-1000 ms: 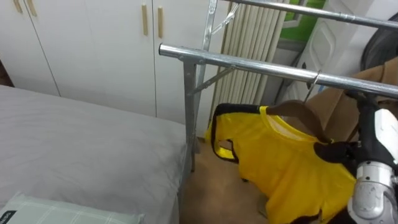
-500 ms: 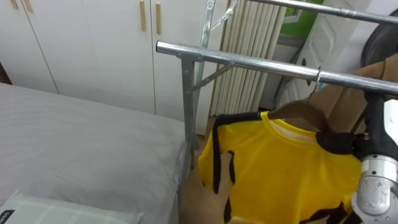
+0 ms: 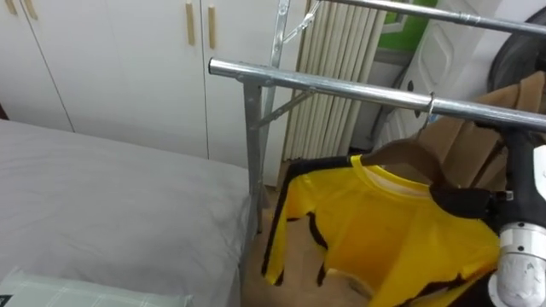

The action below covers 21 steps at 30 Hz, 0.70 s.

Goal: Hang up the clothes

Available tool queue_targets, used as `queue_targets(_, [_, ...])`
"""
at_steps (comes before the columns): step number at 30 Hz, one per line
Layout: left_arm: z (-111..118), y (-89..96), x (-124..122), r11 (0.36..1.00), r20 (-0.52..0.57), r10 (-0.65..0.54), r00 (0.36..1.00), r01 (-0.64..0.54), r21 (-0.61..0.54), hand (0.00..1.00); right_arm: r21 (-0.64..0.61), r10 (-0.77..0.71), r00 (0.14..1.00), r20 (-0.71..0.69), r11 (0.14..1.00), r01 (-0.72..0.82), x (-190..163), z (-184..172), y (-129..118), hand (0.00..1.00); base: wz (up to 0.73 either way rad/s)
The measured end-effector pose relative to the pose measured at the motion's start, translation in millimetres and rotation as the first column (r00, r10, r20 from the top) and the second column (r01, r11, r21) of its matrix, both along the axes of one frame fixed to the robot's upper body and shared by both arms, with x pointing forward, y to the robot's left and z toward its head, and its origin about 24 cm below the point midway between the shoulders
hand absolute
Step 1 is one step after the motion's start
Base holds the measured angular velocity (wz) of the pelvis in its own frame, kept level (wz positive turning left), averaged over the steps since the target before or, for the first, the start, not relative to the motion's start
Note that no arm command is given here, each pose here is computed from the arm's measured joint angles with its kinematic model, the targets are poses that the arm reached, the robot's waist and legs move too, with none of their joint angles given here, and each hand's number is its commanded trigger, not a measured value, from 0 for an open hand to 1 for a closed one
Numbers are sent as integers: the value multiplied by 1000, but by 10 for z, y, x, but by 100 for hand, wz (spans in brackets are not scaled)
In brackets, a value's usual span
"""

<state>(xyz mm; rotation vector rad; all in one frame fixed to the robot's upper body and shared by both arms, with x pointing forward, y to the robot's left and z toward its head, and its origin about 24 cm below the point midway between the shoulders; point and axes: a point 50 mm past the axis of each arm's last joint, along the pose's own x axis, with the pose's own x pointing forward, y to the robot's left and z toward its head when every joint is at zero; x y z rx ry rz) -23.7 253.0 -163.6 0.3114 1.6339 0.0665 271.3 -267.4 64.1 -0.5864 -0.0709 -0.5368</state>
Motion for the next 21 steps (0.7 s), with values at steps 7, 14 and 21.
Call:
queue_targets(7, [1,-13,-58,1000,-17,-6,1000,6,-4,0,189,10,989,-148,982,18,-257,-392,-164,0,-2])
queue_targets(14, [1,-12,-59,1000,-16,-4,1000,4,-3,0,268,127,962,-240,962,-60,-392,-562,-163,0,-2])
queue_targets(21, [1,-12,-62,1000,-17,-4,1000,4,-3,0,351,231,921,-314,929,-114,-556,-737,-125,0,0])
